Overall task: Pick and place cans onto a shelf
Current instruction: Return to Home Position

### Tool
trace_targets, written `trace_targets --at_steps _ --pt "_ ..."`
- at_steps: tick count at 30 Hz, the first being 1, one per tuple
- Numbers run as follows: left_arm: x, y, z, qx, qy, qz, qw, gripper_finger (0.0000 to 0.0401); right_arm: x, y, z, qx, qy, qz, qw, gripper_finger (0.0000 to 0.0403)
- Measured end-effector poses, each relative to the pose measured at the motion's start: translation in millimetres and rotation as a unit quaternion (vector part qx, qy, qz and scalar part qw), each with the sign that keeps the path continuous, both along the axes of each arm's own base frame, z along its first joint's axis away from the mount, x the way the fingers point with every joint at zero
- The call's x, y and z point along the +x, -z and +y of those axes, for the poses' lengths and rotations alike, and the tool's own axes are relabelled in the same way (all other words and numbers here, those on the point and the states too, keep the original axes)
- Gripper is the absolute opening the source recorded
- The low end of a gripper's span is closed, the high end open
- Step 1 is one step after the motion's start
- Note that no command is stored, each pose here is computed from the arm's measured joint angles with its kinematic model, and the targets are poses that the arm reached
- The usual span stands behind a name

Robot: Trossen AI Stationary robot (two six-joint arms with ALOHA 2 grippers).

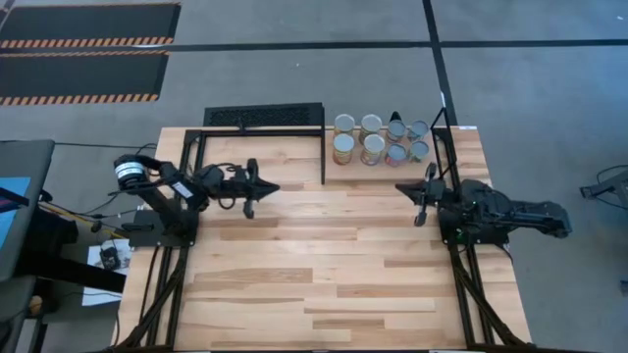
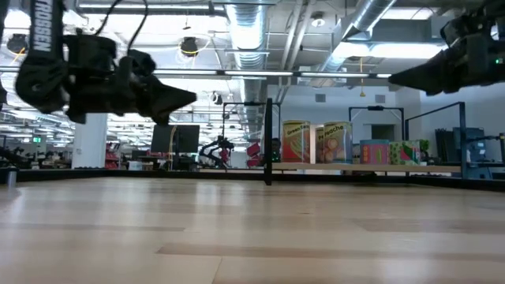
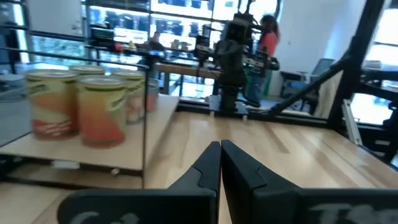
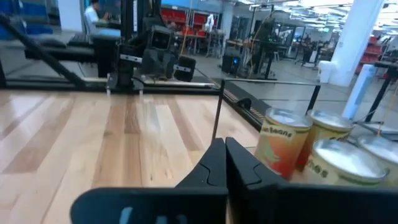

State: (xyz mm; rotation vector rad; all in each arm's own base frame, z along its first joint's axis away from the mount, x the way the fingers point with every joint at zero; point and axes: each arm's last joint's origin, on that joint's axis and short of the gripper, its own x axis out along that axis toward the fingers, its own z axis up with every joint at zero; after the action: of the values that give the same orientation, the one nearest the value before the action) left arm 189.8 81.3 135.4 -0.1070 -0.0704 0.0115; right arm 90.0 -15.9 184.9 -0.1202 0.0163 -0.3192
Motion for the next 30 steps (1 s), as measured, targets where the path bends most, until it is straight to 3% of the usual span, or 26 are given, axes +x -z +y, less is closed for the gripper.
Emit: trace_targets --at_steps 6,13,18,25,30 --pt "-33.7 -7.0 -6.8 0.006 -0.027 -0.020 0.999 0.0002 5.0 12.5 -1.8 0.015 0.005 -0.037 0.999 0.0004" --pt "-42.6 -7.7 -10.4 -0.024 -0.040 0.049 0.998 0.0002 4.7 12.9 -2.7 0.020 0.015 -0.039 0.999 0.0004" --pt "-49.6 -16.4 -21.5 -0.016 -0.068 0.060 0.996 0.0002 4.5 13.0 -3.4 0.018 0.027 -0.038 0.999 0.0004" --pt "-64.8 -26.5 -45.7 0.008 -0.159 0.065 0.985 0.0002 4.5 13.4 -3.7 0.017 0.034 -0.036 0.999 0.0003" --pt "-82.3 -27.9 -60.8 0.014 -0.169 0.064 0.983 0.0002 4.1 13.7 -4.7 0.018 0.052 -0.037 0.998 0.0006"
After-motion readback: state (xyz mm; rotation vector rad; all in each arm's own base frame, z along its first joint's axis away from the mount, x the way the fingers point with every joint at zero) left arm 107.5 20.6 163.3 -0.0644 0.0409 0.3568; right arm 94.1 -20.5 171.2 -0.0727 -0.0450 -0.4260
